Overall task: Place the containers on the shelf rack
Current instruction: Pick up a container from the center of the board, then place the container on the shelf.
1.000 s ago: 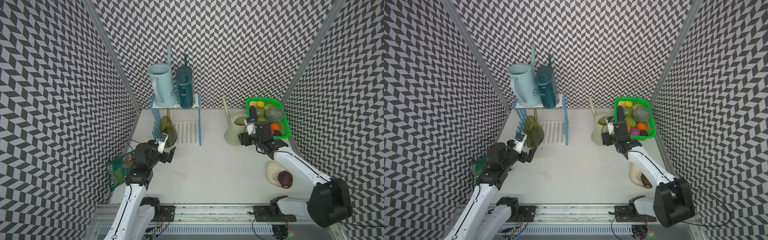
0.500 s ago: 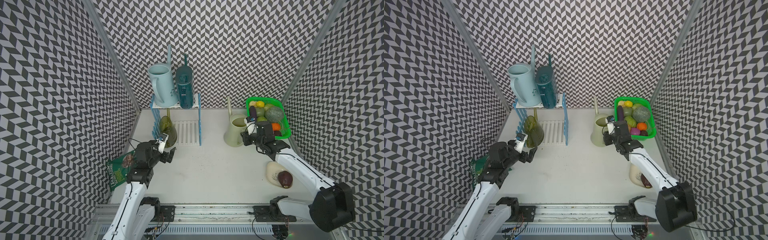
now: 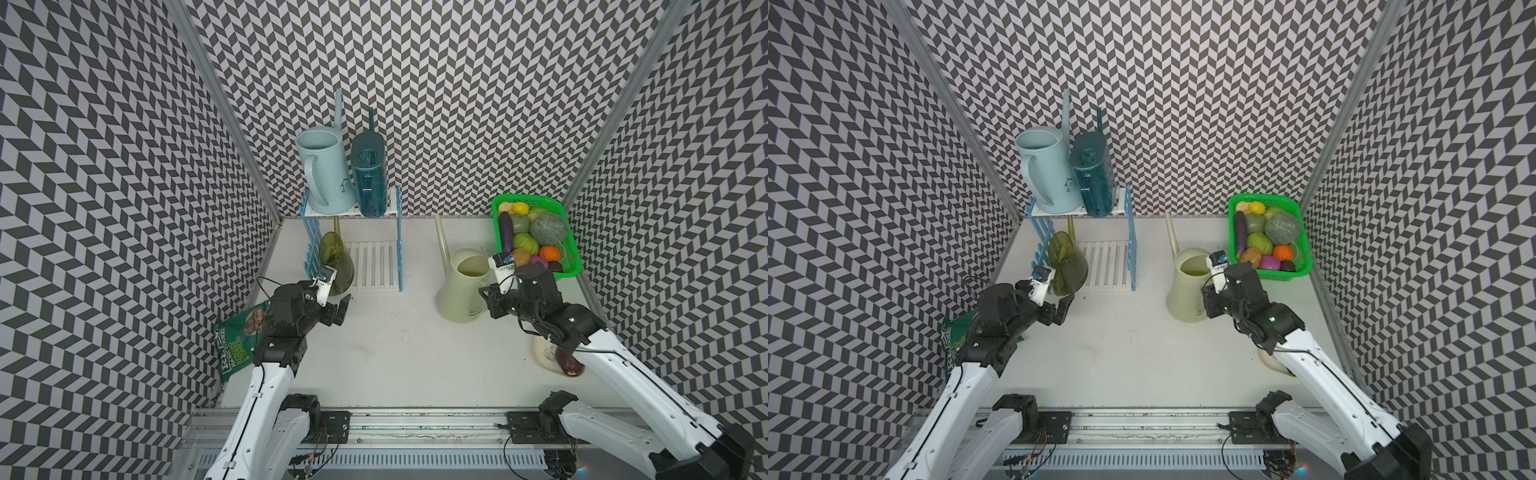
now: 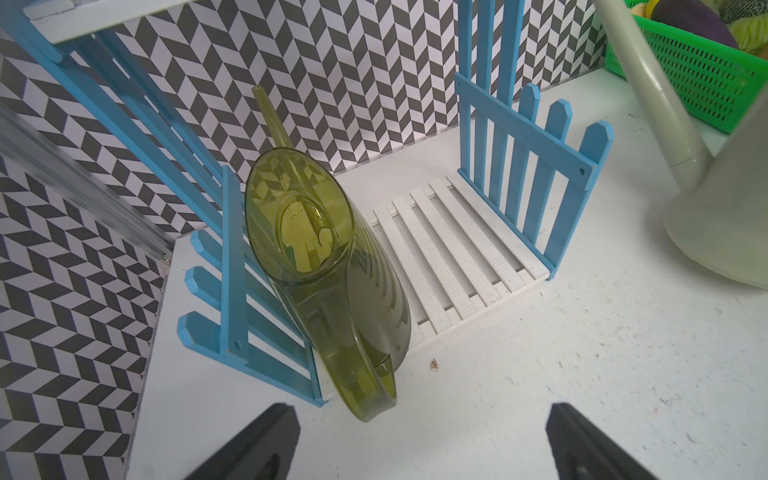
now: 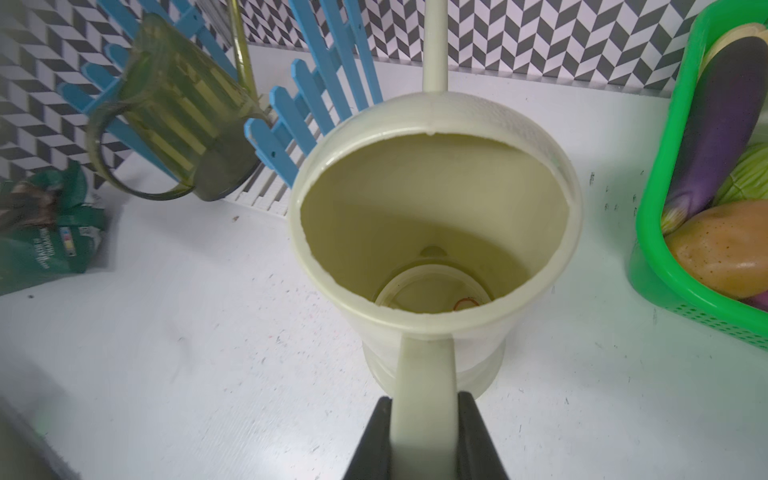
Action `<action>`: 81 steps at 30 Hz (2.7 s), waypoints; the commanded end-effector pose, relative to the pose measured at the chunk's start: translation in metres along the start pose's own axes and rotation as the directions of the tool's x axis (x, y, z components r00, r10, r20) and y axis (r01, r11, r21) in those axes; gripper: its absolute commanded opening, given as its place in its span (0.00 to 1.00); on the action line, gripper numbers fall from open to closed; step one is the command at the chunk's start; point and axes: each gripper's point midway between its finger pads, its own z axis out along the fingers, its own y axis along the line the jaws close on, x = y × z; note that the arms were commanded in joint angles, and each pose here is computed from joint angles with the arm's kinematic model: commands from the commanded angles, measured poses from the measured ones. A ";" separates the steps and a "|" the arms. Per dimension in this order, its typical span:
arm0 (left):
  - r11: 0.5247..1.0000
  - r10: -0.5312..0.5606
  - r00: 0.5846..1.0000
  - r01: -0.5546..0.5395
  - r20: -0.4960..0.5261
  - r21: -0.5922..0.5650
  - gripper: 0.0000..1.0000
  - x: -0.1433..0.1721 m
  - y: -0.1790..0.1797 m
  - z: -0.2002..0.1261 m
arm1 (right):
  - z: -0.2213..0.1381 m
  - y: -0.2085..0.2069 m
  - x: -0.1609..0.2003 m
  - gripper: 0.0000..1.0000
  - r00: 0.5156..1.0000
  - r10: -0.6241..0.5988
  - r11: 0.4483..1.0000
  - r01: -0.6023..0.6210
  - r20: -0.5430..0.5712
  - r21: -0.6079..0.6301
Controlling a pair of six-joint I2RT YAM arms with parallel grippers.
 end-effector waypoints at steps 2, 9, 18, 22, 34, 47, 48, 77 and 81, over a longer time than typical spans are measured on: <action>1.000 -0.003 1.000 0.003 0.011 -0.016 1.00 -0.010 0.006 -0.003 | -0.033 0.024 -0.026 0.05 0.989 0.010 0.996 0.002 0.145 -0.085; 1.000 -0.004 1.000 0.005 0.016 -0.029 1.00 -0.012 0.008 -0.004 | -0.064 0.049 -0.034 0.03 0.989 -0.033 0.977 0.061 0.141 -0.204; 0.999 -0.009 1.000 0.009 0.017 -0.037 1.00 -0.013 0.010 -0.005 | -0.100 0.077 -0.030 0.01 0.987 -0.069 0.924 0.117 0.143 -0.364; 0.999 -0.012 1.000 0.012 0.015 -0.046 1.00 -0.013 0.012 -0.005 | -0.113 0.093 -0.024 0.01 0.985 -0.098 0.875 0.152 0.139 -0.459; 0.998 -0.017 0.999 0.019 0.029 -0.063 1.00 -0.017 0.017 -0.009 | -0.105 0.125 -0.024 0.00 0.987 -0.122 0.813 0.160 0.105 -0.559; 0.998 -0.041 0.998 0.043 0.050 -0.042 1.00 -0.030 0.020 -0.018 | -0.041 0.170 -0.040 0.00 0.999 0.033 0.899 -0.014 0.034 -0.437; 0.998 -0.044 0.998 0.046 0.053 -0.041 1.00 -0.032 0.020 -0.018 | -0.035 0.170 -0.040 0.00 0.999 0.036 0.910 -0.020 0.030 -0.414; 0.998 -0.063 0.993 0.066 0.102 -0.022 1.00 -0.043 0.018 -0.025 | 0.058 0.235 -0.064 0.00 0.990 0.127 0.985 -0.118 0.064 -0.127; 0.998 -0.064 0.993 0.066 0.098 -0.021 1.00 -0.042 0.018 -0.024 | 0.067 0.241 -0.070 0.00 0.989 0.128 0.986 -0.119 0.075 -0.112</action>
